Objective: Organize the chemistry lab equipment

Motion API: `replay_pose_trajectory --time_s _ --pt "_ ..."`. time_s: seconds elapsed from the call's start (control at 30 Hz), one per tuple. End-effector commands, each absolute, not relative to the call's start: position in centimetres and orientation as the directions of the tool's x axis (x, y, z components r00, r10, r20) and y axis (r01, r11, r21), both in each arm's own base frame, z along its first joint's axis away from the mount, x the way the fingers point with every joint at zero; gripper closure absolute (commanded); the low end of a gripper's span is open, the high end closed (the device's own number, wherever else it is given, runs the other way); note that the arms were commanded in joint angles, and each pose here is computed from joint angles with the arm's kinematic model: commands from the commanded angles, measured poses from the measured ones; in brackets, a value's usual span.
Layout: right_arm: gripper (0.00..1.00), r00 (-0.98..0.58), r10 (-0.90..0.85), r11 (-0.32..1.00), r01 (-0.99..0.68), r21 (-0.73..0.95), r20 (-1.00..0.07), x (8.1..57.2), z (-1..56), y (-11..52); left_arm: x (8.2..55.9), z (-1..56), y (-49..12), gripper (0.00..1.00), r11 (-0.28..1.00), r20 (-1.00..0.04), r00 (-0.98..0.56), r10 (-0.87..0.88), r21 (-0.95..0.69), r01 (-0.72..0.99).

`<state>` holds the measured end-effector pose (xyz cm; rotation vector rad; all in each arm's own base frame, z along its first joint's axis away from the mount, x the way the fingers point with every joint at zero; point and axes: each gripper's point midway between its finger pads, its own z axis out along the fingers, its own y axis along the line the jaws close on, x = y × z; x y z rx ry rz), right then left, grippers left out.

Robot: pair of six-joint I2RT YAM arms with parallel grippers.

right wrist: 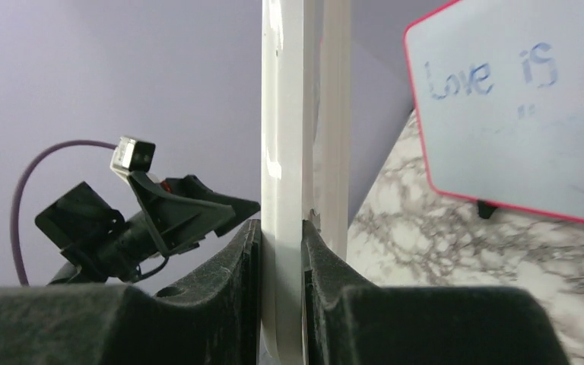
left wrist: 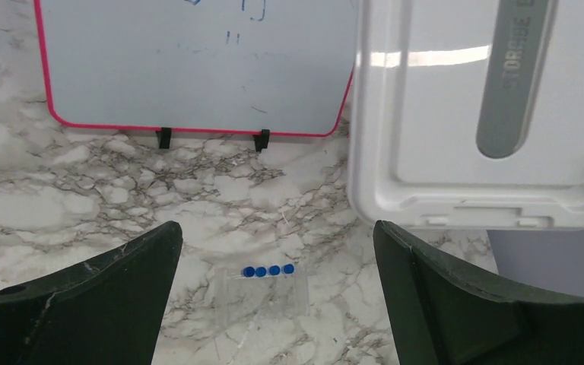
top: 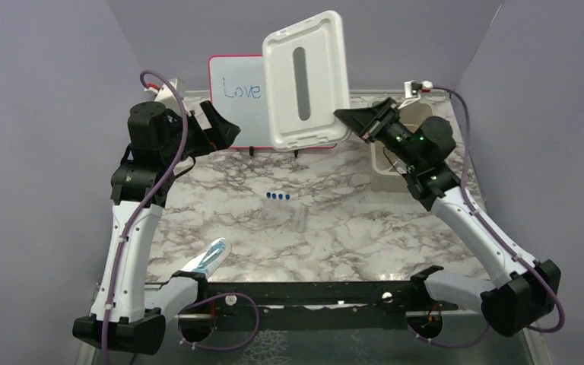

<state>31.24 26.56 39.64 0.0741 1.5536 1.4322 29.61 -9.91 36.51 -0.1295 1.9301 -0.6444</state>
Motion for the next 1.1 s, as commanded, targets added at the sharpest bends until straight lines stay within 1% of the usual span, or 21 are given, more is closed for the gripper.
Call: replay_pose_trajectory --time_s 0.0,0.07,0.1,0.27,0.3,0.33,0.37,0.43,0.5,0.57,0.63,0.83,1.0,1.07 --pt "0.99 -0.433 0.659 0.44 -0.442 0.781 -0.616 33.1 38.9 20.1 30.9 36.3 -13.2 0.03 0.752 -0.79 -0.491 -0.366 -0.562 0.344" --pt "0.99 -0.414 0.675 0.476 -0.388 0.789 -0.611 34.3 38.1 17.1 32.1 36.2 -15.1 0.05 0.688 -0.766 -0.512 -0.389 -0.611 0.391" --pt "0.99 -0.412 0.68 0.485 -0.368 0.793 -0.607 34.8 37.7 15.9 32.7 36.5 -16.2 0.06 0.672 -0.771 -0.507 -0.386 -0.612 0.418" --pt "0.99 -0.425 0.712 0.505 -0.245 0.828 -0.56 35.8 35.2 9.7 34.7 35.9 -22.7 0.06 0.669 -0.795 -0.528 -0.298 -0.569 0.479" --pt "0.99 -0.445 0.72 0.499 -0.201 0.843 -0.532 35.7 34.4 8.2 35.2 35.6 -23.6 0.06 0.666 -0.793 -0.536 -0.29 -0.569 0.481" --pt "0.99 -0.483 0.734 0.466 -0.154 0.871 -0.478 35.1 33.5 7.0 35.9 35.4 -24.4 0.06 0.664 -0.788 -0.542 -0.291 -0.574 0.478" --pt "0.99 -0.48 0.759 0.434 -0.129 0.892 -0.439 34.7 32.9 5.6 36.7 34.8 -25.1 0.06 0.666 -0.778 -0.556 -0.294 -0.583 0.465" --pt "0.99 -0.469 0.796 0.377 -0.109 0.92 -0.382 33.9 32.0 3.8 38.0 34.0 -26.9 0.06 0.656 -0.76 -0.58 -0.293 -0.601 0.456" --pt "0.99 -0.507 0.802 0.326 -0.073 0.943 -0.317 33.2 30.6 2.7 39.0 33.1 -28.9 0.06 0.644 -0.744 -0.606 -0.282 -0.615 0.455" --pt "0.99 -0.516 0.812 0.291 -0.046 0.956 -0.272 32.9 29.3 2.0 39.8 32.3 -30.9 0.05 0.63 -0.733 -0.627 -0.264 -0.623 0.463" --pt "0.99 -0.507 0.82 0.288 -0.034 0.957 -0.265 32.6 28.6 1.7 40.3 31.5 -32.8 0.01 0.621 -0.727 -0.641 -0.246 -0.626 0.472" --pt "0.96 -0.477 0.843 0.312 0.058 0.948 -0.249 32.8 26.3 -0.2 40.3 29.5 -38.8 0.01 0.57 -0.745 -0.649 -0.155 -0.604 0.557" --pt "0.93 -0.453 0.857 0.334 0.123 0.934 -0.246 33.4 24.6 -2.5 40.6 27.1 -42.7 0.02 0.518 -0.706 -0.699 -0.113 -0.643 0.564" --pt "0.91 -0.457 0.856 0.334 0.129 0.934 -0.242 33.4 24.1 -3.0 40.4 26.1 -44.0 0.04 0.493 -0.686 -0.722 -0.094 -0.662 0.564"
